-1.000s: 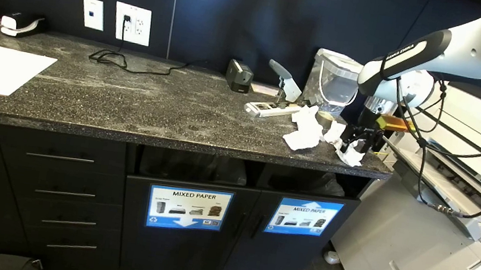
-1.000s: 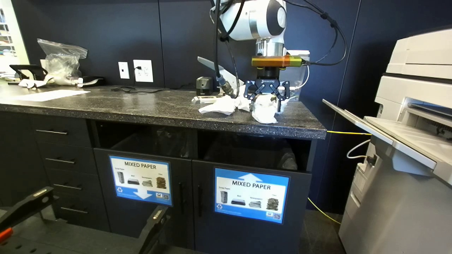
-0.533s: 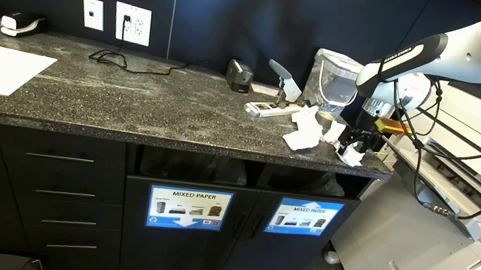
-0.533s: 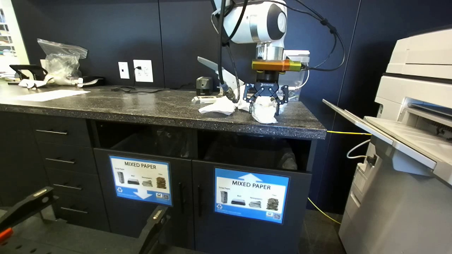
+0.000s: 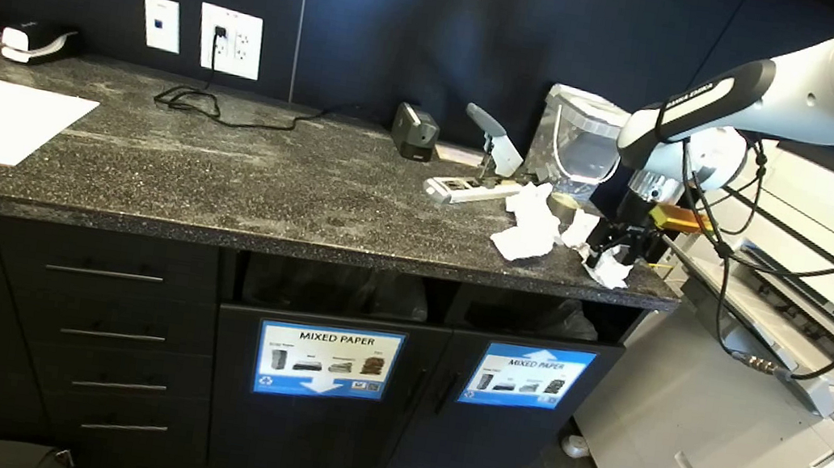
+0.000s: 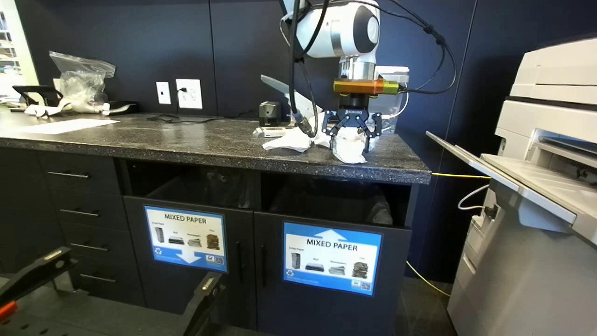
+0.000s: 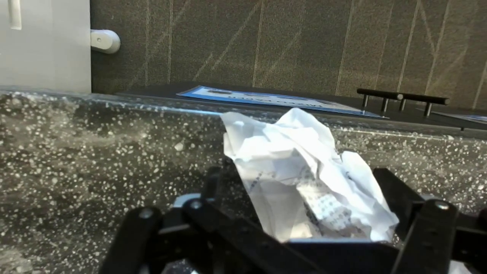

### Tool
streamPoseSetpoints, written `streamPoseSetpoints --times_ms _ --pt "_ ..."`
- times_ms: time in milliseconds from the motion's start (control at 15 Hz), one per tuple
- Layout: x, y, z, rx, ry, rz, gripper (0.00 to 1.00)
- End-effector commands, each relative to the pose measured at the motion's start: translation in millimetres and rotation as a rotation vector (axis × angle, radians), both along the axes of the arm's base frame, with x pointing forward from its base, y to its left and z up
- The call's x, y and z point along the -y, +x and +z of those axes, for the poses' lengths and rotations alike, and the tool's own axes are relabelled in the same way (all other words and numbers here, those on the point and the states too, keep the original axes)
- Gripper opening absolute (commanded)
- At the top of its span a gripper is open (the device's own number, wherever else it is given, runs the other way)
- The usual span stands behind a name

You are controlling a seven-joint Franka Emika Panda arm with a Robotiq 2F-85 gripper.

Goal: Put the tissues in the rubbish bin.

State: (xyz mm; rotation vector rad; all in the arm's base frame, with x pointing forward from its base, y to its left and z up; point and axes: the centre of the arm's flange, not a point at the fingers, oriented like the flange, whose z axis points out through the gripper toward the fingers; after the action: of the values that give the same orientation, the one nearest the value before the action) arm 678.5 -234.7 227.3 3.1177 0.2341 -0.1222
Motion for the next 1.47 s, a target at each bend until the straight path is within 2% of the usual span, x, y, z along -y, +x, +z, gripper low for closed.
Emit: streamPoseSetpoints --times_ms 0,133,200,267,733,933,1000,1133,1400 --pt "6 10 4 0.009 0.024 0.004 1.0" --pt "6 10 3 0.01 0.024 0.002 1.0" --pt "6 10 3 0.012 0.026 0.005 0.75" --pt "6 10 2 0.012 0.026 0.003 0.73" --pt "7 11 2 0.014 0.024 0.0 0.2" --pt "6 11 3 0.006 0.02 -0.006 0.14" --pt "6 10 3 0.003 0.02 -0.006 0.16" --pt "4 6 3 -0.004 0.02 -0.008 0.14" --pt "0 -13 4 0.004 0.032 -0.014 0.16"
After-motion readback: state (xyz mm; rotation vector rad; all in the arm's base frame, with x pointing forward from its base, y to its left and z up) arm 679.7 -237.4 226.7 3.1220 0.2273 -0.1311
